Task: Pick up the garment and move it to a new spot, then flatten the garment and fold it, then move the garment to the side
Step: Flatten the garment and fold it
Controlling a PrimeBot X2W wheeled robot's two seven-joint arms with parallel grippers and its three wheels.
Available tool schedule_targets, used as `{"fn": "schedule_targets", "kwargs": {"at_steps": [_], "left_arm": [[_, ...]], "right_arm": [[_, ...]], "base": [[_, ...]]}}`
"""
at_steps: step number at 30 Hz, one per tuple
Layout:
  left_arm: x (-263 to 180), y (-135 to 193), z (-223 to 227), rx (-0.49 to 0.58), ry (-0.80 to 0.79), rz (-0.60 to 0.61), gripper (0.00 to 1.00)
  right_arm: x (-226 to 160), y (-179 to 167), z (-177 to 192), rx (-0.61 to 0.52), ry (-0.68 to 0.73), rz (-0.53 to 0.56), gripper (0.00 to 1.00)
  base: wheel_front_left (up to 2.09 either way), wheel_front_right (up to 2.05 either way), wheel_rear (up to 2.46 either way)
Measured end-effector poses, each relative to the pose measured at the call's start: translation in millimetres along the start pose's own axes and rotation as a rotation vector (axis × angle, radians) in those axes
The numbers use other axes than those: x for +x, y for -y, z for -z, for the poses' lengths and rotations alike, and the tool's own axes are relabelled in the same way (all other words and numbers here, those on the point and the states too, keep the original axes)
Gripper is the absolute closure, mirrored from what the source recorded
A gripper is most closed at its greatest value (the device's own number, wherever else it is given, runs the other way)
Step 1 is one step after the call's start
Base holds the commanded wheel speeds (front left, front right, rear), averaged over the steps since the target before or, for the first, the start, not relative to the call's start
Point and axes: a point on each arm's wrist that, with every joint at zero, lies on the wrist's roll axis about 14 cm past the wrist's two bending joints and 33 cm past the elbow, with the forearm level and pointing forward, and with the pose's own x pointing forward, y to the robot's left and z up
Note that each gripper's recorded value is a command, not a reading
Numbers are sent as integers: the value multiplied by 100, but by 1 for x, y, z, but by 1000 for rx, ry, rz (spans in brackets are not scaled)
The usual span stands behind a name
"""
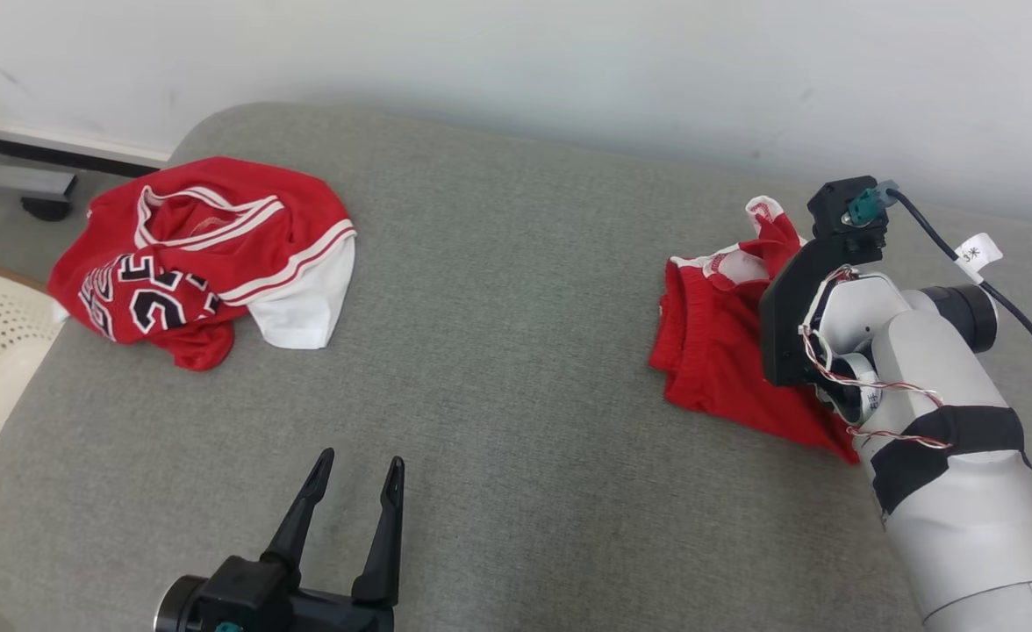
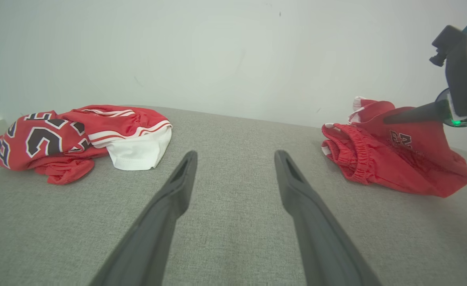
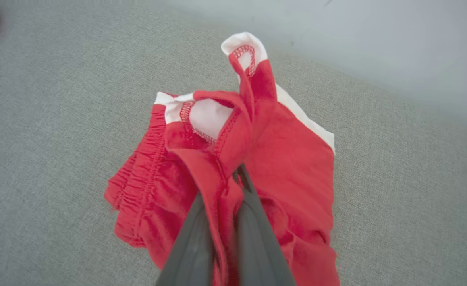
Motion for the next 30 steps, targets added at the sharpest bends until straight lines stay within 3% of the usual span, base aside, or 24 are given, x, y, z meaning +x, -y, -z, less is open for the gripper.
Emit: {"fn": "schedule_targets", "kwargs": {"at_steps": [11,12,13,16,22,26,30], "left_arm": [[-13,-17,6,-10,-23,-71,0],[-14,-18,6,-11,-24,-76,0],[-15,-19,7,-11,-25,-80,0],[-15,-21,7,-12,-25,-89,0],[-15,-22,3,-11,-12,-89,0],[-12,-16,-1,-11,2,-67,0],[-13,-9,-1,-15,6,-45,0]], "right_arm": [[24,-41,10,8,-49,-55,100],[26,-43,11,10,-52,-57,40],[27,-45,13,11,-55,-61,0],[29,-52,4,62,-2,-96,0],[10,-68,-49,196,192,-204,0],[-6,-32,-63,173,282,-109,0],[-14,15,-28,126,236,28,0]], "base": [[0,0,0],[0,0,0],[0,0,0],[0,0,0],[0,0,0],[0,0,0],[0,0,0]]}}
